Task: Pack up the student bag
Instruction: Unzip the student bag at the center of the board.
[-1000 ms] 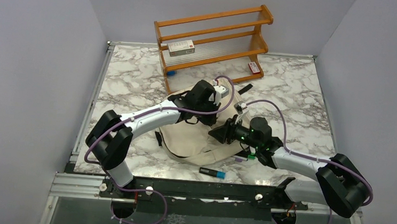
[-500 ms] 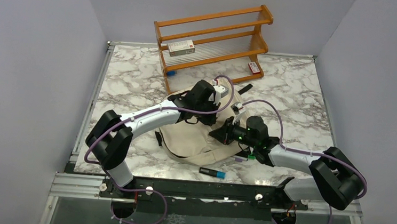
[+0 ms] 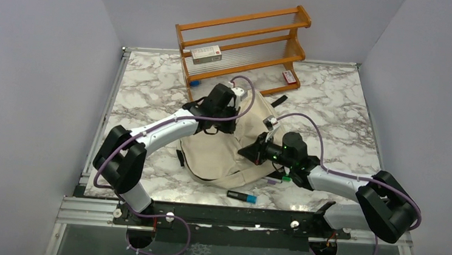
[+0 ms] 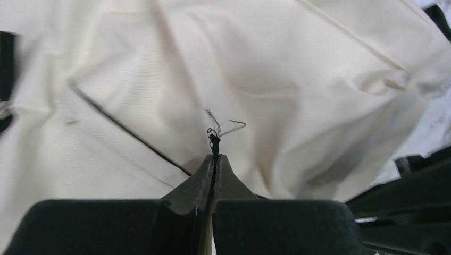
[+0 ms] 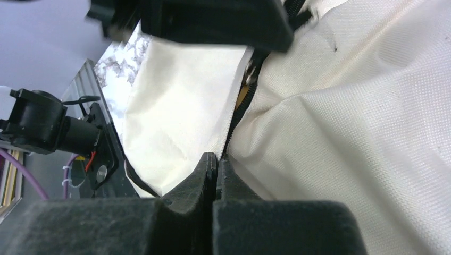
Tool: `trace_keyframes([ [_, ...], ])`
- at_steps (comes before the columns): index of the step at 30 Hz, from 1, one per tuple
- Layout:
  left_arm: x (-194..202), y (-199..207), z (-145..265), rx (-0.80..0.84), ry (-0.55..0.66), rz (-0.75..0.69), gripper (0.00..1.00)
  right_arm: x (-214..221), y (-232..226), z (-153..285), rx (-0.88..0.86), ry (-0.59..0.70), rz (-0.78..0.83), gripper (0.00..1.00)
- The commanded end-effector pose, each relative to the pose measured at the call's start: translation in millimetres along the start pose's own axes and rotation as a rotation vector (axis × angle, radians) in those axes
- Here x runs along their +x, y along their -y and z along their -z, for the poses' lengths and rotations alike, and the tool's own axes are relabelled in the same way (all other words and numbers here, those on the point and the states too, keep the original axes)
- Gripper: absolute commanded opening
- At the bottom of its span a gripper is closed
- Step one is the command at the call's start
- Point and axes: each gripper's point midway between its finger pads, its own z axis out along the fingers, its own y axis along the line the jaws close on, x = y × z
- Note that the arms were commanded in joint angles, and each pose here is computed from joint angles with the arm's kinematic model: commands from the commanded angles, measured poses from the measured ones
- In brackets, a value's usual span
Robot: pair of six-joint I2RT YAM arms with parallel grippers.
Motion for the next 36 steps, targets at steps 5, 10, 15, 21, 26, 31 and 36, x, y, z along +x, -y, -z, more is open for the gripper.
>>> trace_keyframes([
  [5, -52.8, -68.6, 26.5, -0.211, 0.145, 0.006, 0.00, 5.5, -16.7, 9.9, -0.077, -0.022, 0.026, 0.01],
  [10, -55.5, -87.6, 27.2, -0.271, 0.152, 0.001, 0.00, 4.1, -18.1, 11.3, -0.080, -0.019, 0.036, 0.01],
  [15, -70.8, -121.8, 24.4, -0.354, 0.195, 0.040, 0.00, 6.8, -20.9, 14.2, -0.097, -0.033, 0.055, 0.01],
  [21, -103.2, -160.4, 22.9, -0.426, 0.275, 0.084, 0.00, 5.9, -32.6, 23.3, -0.148, -0.034, 0.089, 0.01],
  [26, -118.9, -179.6, 5.2, -0.446, 0.290, 0.071, 0.00, 15.6, -46.3, 26.2, -0.249, -0.103, 0.144, 0.01],
  [31, -115.6, -191.0, -10.1, -0.464, 0.308, 0.090, 0.00, 21.0, -52.3, 26.4, -0.302, -0.151, 0.171, 0.01],
  [36, -120.9, -183.7, -17.5, -0.404, 0.295, 0.091, 0.00, 12.4, -47.1, 22.1, -0.254, -0.124, 0.160, 0.03],
])
